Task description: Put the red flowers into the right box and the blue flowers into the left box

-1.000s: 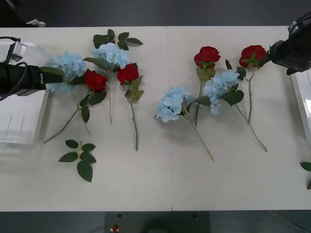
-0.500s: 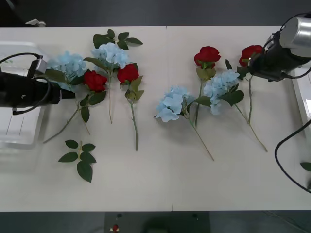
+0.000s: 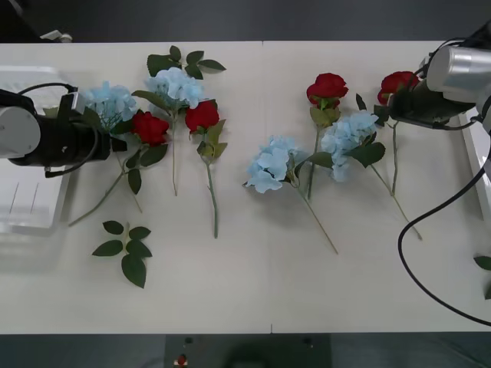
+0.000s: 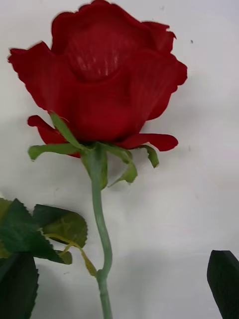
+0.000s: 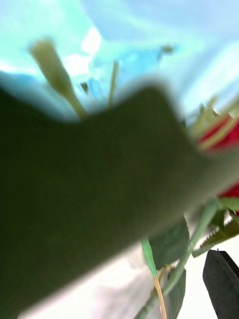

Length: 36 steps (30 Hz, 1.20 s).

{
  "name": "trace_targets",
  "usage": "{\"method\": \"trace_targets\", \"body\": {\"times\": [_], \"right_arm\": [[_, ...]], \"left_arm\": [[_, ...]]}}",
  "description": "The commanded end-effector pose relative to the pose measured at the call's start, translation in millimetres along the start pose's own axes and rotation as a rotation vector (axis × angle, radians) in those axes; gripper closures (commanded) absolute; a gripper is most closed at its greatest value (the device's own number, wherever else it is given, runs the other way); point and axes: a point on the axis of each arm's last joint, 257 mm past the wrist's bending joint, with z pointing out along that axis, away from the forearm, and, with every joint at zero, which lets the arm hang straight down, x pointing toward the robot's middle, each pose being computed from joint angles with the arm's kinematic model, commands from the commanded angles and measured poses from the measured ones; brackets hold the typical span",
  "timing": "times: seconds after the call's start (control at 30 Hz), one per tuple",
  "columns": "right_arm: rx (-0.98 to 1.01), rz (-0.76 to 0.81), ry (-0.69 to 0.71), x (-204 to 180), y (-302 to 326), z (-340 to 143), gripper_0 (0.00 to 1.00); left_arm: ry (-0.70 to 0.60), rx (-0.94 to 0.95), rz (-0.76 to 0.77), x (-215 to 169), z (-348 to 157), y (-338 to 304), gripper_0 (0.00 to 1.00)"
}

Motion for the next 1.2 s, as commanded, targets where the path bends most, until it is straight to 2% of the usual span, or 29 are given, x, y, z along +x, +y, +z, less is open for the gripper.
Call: {"method": "trace_targets", "body": {"times": [0.03,0.17,0.27,0.37,0.5,0.57,0.6,0.63,0.67,0.7,0.73,0.8,1.0,1.2], "right_arm": [[0.010,-0.079,-0.028,-7,5,0,0.00],[0.015,-0.080,-0.033,0,5,7,0.01],[0.017,-0.082,-0.032,3,4,9,0.11],[0.012,-0.079,-0.042,7,5,14,0.17],[0.008,-0.079,-0.070,10,5,21,0.41],[0.006,-0.078,-0.069,13,5,23,0.72],[0.008,-0.079,-0.067,13,4,23,0.79],[0.009,-0.080,-0.068,13,4,23,0.79],[0.009,-0.080,-0.068,13,4,23,0.79],[0.011,-0.082,-0.068,13,4,23,1.00],[0.013,-0.085,-0.068,13,3,23,1.00],[0.014,-0.086,-0.068,13,3,23,1.00],[0.018,-0.090,-0.078,9,0,22,1.00],[0.049,-0.154,-0.067,-32,-16,-13,1.00]], "left_arm": [[-0.070,-0.016,-0.034,-39,-11,-8,0.00],[-0.080,-0.054,-0.043,-39,-4,-9,0.00],[-0.087,-0.068,-0.031,-39,0,-11,0.00],[-0.094,-0.074,-0.035,-38,6,-14,0.00],[-0.108,-0.087,-0.046,-38,12,-17,0.02],[-0.112,-0.102,-0.036,-38,15,-18,0.12],[-0.113,-0.105,-0.034,-38,15,-18,0.17],[-0.111,-0.104,-0.034,-37,17,-20,0.29],[-0.111,-0.104,-0.034,-37,17,-20,0.29],[-0.114,-0.105,-0.035,-38,16,-20,0.56],[-0.112,-0.105,-0.034,-37,17,-19,0.75],[-0.112,-0.103,-0.034,-37,17,-21,1.00],[-0.112,-0.096,-0.047,-38,16,-21,1.00],[-0.078,-0.088,-0.049,-49,-15,-23,1.00]]}}
